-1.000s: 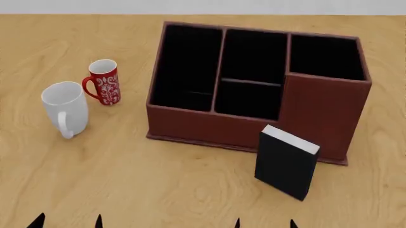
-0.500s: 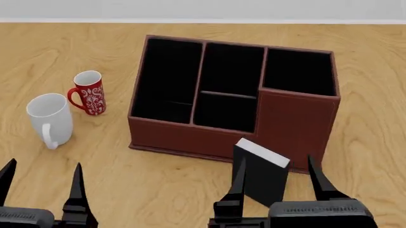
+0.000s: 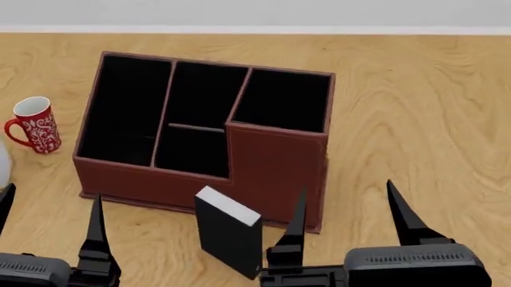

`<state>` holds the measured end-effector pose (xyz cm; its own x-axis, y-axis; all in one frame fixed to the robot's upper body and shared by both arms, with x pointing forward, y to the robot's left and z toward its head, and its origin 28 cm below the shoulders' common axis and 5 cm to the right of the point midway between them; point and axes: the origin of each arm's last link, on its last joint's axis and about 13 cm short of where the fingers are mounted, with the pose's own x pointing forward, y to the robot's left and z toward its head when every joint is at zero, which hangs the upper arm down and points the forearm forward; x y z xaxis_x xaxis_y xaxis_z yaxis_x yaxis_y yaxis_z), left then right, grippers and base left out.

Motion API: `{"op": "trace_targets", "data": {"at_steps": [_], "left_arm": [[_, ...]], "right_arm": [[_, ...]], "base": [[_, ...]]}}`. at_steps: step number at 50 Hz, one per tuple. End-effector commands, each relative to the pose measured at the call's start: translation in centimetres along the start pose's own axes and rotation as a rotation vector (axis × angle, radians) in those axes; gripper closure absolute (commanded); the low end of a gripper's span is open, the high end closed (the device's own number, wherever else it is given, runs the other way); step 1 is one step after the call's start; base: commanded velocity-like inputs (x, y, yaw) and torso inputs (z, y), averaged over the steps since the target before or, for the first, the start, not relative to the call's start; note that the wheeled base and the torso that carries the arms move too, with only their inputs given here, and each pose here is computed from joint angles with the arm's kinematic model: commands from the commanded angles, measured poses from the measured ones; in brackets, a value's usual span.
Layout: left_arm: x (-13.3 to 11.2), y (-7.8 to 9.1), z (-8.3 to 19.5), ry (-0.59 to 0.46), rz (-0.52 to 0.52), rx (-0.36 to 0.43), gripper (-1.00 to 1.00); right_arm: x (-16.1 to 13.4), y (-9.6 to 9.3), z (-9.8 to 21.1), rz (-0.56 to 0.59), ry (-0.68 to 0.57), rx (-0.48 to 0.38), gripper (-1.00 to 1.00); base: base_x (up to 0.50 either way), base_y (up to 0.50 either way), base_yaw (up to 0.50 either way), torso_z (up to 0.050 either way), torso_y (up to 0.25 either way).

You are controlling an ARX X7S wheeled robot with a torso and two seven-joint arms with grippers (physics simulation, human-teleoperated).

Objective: Pick up the book and place it in the right compartment of the caddy.

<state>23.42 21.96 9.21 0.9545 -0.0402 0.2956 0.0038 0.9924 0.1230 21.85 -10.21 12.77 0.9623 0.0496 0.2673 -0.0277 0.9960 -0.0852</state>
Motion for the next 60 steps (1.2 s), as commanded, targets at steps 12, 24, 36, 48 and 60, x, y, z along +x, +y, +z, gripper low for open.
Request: {"op": "trace_targets", "data": {"at_steps": [12,24,36,48,60], "left_arm": [[0.0,0.1,0.4,-0.011,0.004,0.002,-1.00],[-0.2,0.0,0.4,-0.038,-0.007,0.000,-1.00],[-0.4,0.0,0.8,-0.083,-0.013,0.006,-1.00],[-0.5,0.1,1.2,-0.102,-0.015,-0.009,-1.00],[-0.3,0.2,1.5,-0.134,0.027,0.021,-1.00]], "right_arm": [[-0.2,0.1,0.2,0.030,-0.028,-0.006,-1.00],[-0.2,0.1,0.2,0.034,-0.023,-0.002,-1.00],[-0.2,0.1,0.2,0.015,-0.013,-0.022,-1.00],[0.0,0.8,0.3,0.016,0.007,-0.150,-1.00],[-0.2,1.0,0.6,0.034,-0.002,-0.135,-1.00]], "base": [[0.40,-0.29,0.00,0.050,0.000],[0.43,-0.25,0.00,0.050,0.000],[0.43,-0.25,0.00,0.050,0.000],[0.03,0.01,0.21,0.003,0.000],[0.00,0.00,0.50,0.000,0.000]]}}
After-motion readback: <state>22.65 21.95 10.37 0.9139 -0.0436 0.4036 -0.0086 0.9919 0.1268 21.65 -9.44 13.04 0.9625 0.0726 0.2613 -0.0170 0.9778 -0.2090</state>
